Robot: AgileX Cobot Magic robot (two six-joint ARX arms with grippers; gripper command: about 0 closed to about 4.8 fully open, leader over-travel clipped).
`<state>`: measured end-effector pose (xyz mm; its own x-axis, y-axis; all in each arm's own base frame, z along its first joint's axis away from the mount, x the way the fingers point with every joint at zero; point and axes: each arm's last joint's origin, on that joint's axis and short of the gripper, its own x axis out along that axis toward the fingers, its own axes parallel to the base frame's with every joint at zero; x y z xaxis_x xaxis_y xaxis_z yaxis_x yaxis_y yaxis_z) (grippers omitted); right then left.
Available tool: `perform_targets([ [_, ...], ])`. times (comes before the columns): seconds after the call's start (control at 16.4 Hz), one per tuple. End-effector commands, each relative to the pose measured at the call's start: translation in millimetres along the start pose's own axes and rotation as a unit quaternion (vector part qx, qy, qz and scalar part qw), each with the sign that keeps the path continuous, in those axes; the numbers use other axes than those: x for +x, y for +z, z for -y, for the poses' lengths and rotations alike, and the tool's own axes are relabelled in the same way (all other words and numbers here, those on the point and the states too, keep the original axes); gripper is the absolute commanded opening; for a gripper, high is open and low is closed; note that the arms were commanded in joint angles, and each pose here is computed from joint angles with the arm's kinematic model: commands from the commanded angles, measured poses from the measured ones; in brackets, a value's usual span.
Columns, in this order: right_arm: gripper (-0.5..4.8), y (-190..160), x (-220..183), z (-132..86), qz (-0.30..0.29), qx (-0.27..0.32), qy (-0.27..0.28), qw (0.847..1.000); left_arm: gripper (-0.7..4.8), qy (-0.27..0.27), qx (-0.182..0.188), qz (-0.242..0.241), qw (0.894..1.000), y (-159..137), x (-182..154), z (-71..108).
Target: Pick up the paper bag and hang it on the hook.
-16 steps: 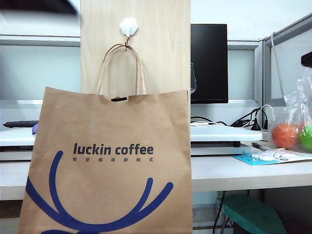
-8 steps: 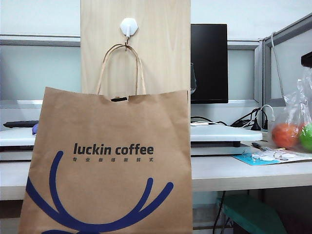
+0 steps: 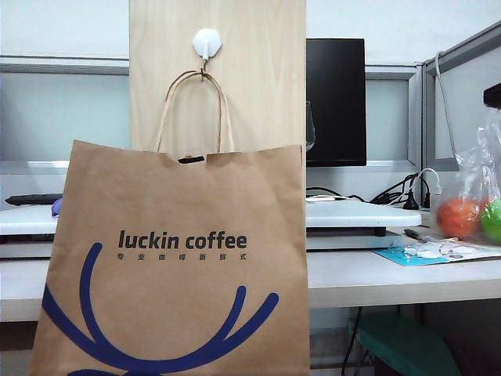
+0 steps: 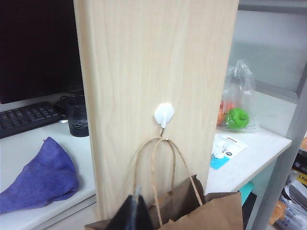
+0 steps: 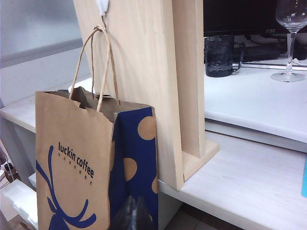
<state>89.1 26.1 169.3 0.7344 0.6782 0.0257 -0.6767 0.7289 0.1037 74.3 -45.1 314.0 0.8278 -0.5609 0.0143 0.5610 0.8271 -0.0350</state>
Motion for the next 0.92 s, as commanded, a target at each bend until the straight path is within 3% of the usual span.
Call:
perform_targets([
  [0.06,0.00,-1.6,0.3,0.5,0.000,0.002,0.000,1.000,-0.05,0.091,0.013,-0.024,0.996,-6.4,-8.6,-6.9],
  [0.24,0.00,-1.7,0.3,0.4,0.000,0.002,0.000,1.000,-0.05,0.214,0.005,-0.004,0.977,-36.8,-15.8,-26.4],
  [0.31,0.00,-1.7,0.3,0.4,0.000,0.002,0.000,1.000,-0.05,0.264,0.009,0.016,0.964,-54.4,-20.5,-33.6],
  [0.37,0.00,-1.7,0.3,0.4,0.000,0.002,0.000,1.000,-0.06,0.283,0.009,0.032,0.959,-68.9,-25.5,-36.7],
  [0.55,0.00,-1.7,0.3,0.5,0.000,0.002,-0.002,1.000,-0.05,0.307,0.013,0.050,0.950,-95.5,-21.5,-47.5],
  [0.79,0.00,-1.7,0.3,0.4,0.000,0.002,0.000,1.000,-0.05,0.305,0.001,0.083,0.949,-127.3,-12.1,-56.5],
  [0.92,0.00,-1.7,0.3,0.4,0.000,0.002,0.000,1.000,-0.05,0.305,-0.013,0.074,0.949,-134.1,-11.0,-57.7],
])
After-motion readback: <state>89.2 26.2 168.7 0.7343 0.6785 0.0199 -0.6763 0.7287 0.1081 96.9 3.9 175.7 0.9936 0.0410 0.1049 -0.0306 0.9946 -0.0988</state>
